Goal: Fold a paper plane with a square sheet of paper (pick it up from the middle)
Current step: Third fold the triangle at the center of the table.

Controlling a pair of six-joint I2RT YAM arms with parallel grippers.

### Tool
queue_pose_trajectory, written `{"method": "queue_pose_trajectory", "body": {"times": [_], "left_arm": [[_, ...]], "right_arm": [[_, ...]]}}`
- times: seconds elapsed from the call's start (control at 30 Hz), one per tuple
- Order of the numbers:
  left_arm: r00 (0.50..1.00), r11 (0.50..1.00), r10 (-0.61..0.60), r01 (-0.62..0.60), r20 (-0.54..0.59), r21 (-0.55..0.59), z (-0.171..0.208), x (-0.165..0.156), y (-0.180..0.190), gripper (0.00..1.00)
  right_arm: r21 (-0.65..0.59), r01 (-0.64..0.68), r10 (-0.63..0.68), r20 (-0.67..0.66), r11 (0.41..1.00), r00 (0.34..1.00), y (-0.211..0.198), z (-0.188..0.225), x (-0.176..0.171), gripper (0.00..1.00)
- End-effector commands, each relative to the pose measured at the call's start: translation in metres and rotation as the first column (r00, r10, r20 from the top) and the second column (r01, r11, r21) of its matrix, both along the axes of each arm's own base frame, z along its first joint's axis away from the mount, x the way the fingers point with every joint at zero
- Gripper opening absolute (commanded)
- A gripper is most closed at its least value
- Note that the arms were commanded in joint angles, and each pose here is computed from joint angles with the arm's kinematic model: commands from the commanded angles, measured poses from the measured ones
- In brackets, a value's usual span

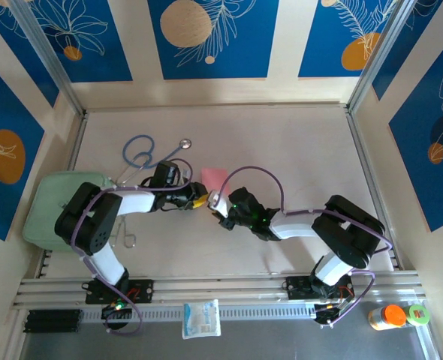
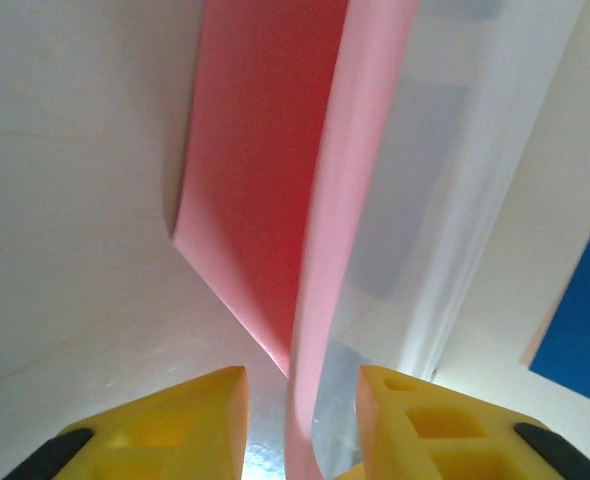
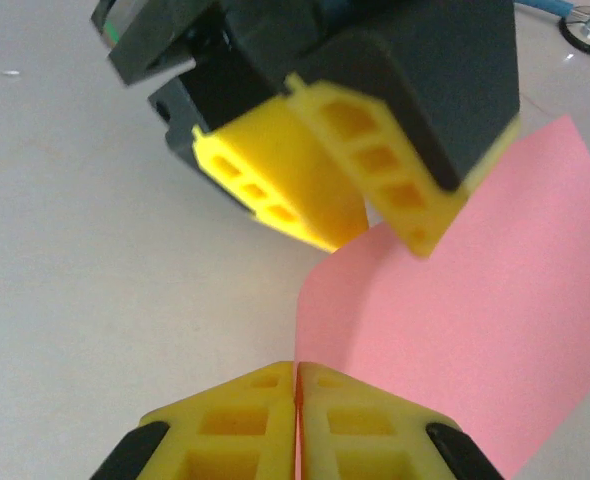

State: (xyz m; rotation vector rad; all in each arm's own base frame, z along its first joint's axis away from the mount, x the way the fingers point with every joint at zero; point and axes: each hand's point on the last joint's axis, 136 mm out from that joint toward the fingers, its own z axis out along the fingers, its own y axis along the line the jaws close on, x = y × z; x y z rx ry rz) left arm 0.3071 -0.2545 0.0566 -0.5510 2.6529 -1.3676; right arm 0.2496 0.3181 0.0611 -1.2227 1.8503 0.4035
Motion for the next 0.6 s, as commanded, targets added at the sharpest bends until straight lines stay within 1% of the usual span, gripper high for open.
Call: {"method": "queue_pose_trajectory", "body": {"times": [0.0, 0.07, 0.17, 0.37, 0.57], "left_arm": [[0.998, 0.991, -0.012, 0.003, 0.068, 0.130, 0.014, 0.005, 0.021, 0.38], [0.995, 0.988, -0.028, 0.012, 0.098, 0.156, 0.021, 0.008, 0.023, 0.39], [0.991, 0.987, -0.047, 0.026, 0.129, 0.157, 0.027, 0.011, 0.019, 0.39], [0.984, 0.983, -0.120, 0.099, 0.133, 0.153, 0.024, 0.019, -0.003, 0.34], [0.971, 0.951, -0.220, 0.191, 0.097, 0.243, 0.007, 0.027, -0.014, 0.28]], "right_arm": [[0.068, -0.040, 0.046, -0.098, 0.997, 0.994, 0.004, 0.011, -0.012, 0.08], [0.087, -0.052, 0.065, -0.155, 0.995, 0.986, 0.004, 0.010, -0.017, 0.07], [0.116, -0.049, 0.076, -0.238, 0.992, 0.968, 0.005, 0.007, -0.021, 0.05], [0.170, -0.013, 0.075, -0.367, 0.985, 0.927, 0.013, 0.004, -0.023, 0.02], [0.197, 0.004, 0.084, -0.434, 0.980, 0.897, 0.020, 0.003, -0.025, 0.00]]}}
